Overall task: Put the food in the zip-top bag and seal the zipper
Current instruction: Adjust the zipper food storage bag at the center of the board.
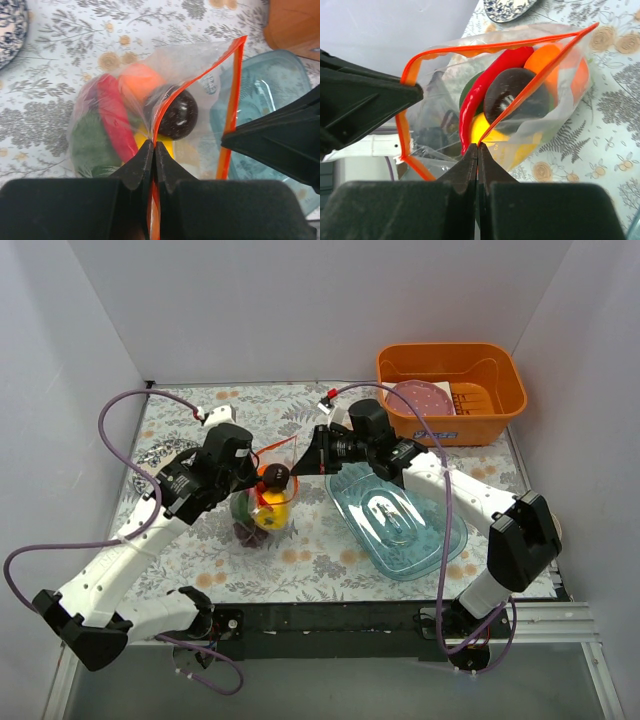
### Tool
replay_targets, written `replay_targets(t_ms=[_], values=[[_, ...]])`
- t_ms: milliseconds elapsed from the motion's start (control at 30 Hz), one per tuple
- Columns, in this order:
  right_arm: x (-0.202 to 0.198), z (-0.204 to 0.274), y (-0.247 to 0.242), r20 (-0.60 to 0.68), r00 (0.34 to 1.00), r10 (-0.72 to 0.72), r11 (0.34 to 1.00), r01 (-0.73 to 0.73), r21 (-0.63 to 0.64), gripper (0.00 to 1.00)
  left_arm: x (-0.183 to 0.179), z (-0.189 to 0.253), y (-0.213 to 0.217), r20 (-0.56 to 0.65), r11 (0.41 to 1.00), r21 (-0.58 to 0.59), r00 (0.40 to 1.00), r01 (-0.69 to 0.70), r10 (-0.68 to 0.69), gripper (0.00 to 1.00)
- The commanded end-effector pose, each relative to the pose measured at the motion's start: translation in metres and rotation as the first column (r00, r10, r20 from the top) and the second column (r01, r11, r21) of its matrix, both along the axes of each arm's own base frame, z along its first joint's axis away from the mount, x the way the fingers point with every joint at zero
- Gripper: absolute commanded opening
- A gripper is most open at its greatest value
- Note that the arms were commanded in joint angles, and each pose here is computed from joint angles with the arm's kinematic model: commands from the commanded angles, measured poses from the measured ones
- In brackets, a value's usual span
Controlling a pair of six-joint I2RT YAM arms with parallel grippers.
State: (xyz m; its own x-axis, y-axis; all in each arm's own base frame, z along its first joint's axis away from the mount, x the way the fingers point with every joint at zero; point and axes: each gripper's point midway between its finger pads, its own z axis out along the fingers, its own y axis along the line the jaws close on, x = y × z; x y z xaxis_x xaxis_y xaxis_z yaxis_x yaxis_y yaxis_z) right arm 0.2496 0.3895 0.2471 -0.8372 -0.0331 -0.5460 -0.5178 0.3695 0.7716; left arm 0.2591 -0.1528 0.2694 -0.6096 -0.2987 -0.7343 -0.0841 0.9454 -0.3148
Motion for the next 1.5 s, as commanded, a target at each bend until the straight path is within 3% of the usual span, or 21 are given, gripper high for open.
replay_targets(t_ms=[0,133,233,300,467,600,900,967,1133,1267,1367,1400,1467], values=[[0.008,0.044,0.021,0.063,0.997,0.053,0.988,-0.062,0.140,0.01,0.001,0.023,0.026,0.076,0.998,0.044,0.996,-0.050,0.047,0.00],[0.010,0.022,0.017,0.028,0.999,0.020,0.994,-0.023,0.106,0.01,0.000,0.016,0.013,0.073,1.000,0.019,0.997,0.022,-0.023,0.00],[0.008,-0.003,0.008,0.002,1.000,-0.025,0.998,0.025,0.056,0.01,-0.002,0.004,-0.017,0.058,0.988,-0.079,0.990,0.129,-0.125,0.00],[0.006,-0.019,-0.002,-0.010,0.998,-0.059,0.998,0.060,0.015,0.01,-0.003,-0.002,-0.043,0.055,0.962,-0.157,0.975,0.222,-0.216,0.00],[0.005,-0.034,-0.030,0.001,0.984,-0.176,0.982,0.176,-0.071,0.01,-0.003,-0.040,-0.084,-0.025,0.911,-0.267,0.943,0.314,-0.333,0.00],[0.007,-0.038,-0.047,0.027,0.966,-0.259,0.961,0.260,-0.094,0.01,-0.008,-0.048,-0.105,-0.015,0.856,-0.340,0.908,0.390,-0.420,0.00],[-0.004,-0.063,-0.075,-0.050,0.922,-0.384,0.916,0.374,-0.142,0.03,-0.023,-0.067,-0.117,-0.053,0.804,-0.374,0.854,0.463,-0.517,0.00],[-0.002,-0.067,-0.078,-0.052,0.910,-0.411,0.903,0.398,-0.161,0.02,-0.034,-0.065,-0.127,-0.042,0.749,-0.412,0.810,0.520,-0.585,0.00],[0.004,-0.072,-0.094,-0.051,0.873,-0.485,0.863,0.468,-0.190,0.02,-0.055,-0.080,-0.138,-0.082,0.678,-0.432,0.722,0.595,-0.687,0.00],[0.009,-0.069,-0.108,-0.053,0.854,-0.517,0.847,0.502,-0.175,0.03,-0.059,-0.089,-0.133,-0.104,0.698,-0.428,0.735,0.575,-0.670,0.00],[0.005,-0.064,-0.110,-0.065,0.866,-0.496,0.864,0.485,-0.137,0.13,-0.060,-0.090,-0.131,-0.109,0.708,-0.432,0.746,0.559,-0.657,0.06],[0.003,-0.065,-0.111,-0.072,0.867,-0.493,0.866,0.481,-0.134,0.30,-0.060,-0.090,-0.133,-0.104,0.702,-0.436,0.744,0.563,-0.660,0.09],[-0.003,-0.064,-0.108,-0.093,0.878,-0.470,0.881,0.459,-0.116,0.44,-0.061,-0.090,-0.134,-0.102,0.697,-0.439,0.739,0.567,-0.665,0.11]])
